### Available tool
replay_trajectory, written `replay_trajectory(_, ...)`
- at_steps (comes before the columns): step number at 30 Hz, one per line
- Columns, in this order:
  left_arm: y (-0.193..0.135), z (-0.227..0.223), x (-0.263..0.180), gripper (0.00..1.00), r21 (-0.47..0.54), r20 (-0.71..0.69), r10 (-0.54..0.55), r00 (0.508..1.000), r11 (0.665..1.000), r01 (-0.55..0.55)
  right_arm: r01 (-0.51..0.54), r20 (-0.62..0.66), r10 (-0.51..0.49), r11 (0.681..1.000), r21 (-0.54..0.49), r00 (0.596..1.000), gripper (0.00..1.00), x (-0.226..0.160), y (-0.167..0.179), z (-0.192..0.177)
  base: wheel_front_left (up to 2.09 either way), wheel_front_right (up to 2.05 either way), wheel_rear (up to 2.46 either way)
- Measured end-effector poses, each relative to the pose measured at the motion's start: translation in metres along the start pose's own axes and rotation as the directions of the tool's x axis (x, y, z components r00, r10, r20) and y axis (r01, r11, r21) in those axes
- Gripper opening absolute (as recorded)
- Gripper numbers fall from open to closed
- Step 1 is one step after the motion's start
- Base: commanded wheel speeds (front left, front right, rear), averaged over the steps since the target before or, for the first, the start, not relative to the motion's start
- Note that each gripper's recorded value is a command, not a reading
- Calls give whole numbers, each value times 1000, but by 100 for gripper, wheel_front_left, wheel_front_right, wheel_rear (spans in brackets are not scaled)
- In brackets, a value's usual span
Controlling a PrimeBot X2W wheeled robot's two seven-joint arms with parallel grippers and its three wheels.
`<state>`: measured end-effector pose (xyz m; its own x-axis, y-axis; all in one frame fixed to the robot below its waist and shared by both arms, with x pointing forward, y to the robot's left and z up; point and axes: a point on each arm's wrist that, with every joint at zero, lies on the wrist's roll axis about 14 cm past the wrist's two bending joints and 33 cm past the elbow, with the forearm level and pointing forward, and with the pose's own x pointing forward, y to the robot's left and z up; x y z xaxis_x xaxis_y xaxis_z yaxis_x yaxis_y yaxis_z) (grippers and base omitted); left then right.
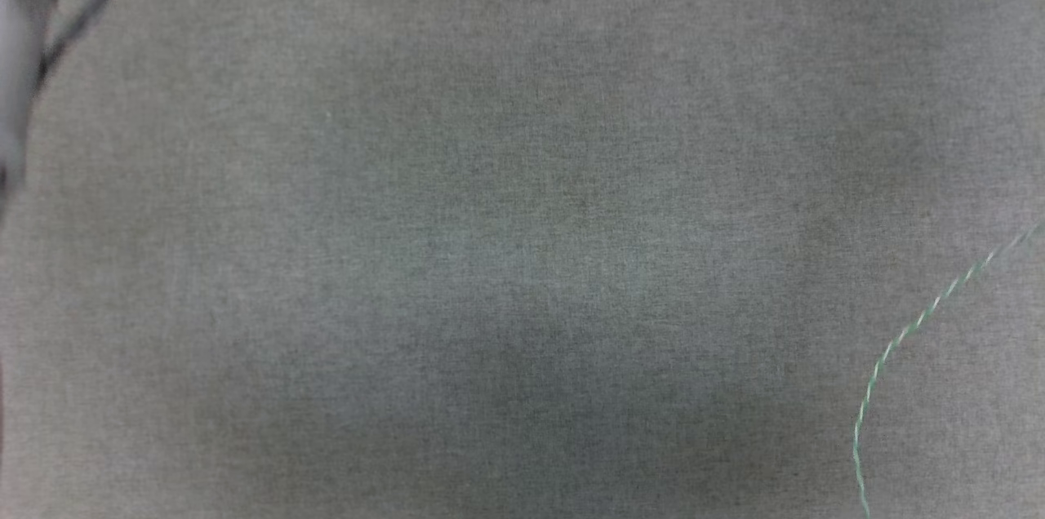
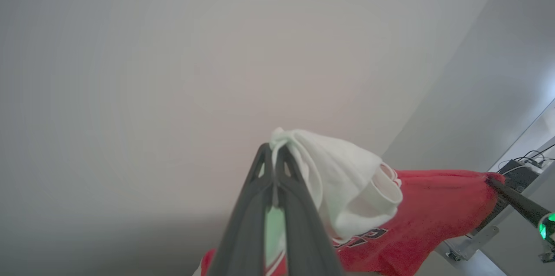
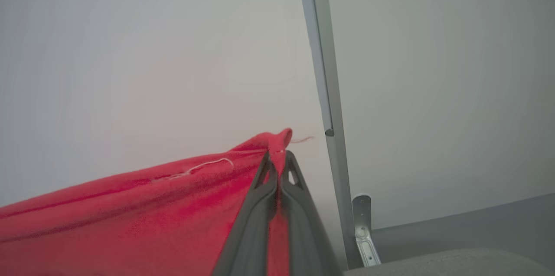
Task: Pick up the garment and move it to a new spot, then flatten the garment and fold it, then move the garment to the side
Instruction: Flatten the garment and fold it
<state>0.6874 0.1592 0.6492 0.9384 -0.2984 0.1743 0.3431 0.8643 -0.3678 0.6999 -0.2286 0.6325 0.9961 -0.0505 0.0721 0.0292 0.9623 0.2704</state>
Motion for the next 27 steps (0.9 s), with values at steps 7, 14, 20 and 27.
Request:
replay_trajectory(7,5,-62,-69,0,-213,-72,-14,997,977,-1,-18,-173,12,999,-31,985,0,-37,-11,-62,0,0,0)
replay_trajectory(14,-15,-104,-149,0,-371,-128,-33,991,929,-17,-64,-335,63,998,8,940,0,-98,-24,-107,0,0,0)
replay_trajectory(20,-25,-119,-209,0,-427,-177,-13,984,902,-65,-89,-438,94,996,34,894,0,-167,-47,-128,0,0,0)
replay_trajectory(27,-46,-127,-262,0,-430,-222,-8,975,899,-90,-89,-479,89,996,24,873,0,-230,-65,-121,0,0,0)
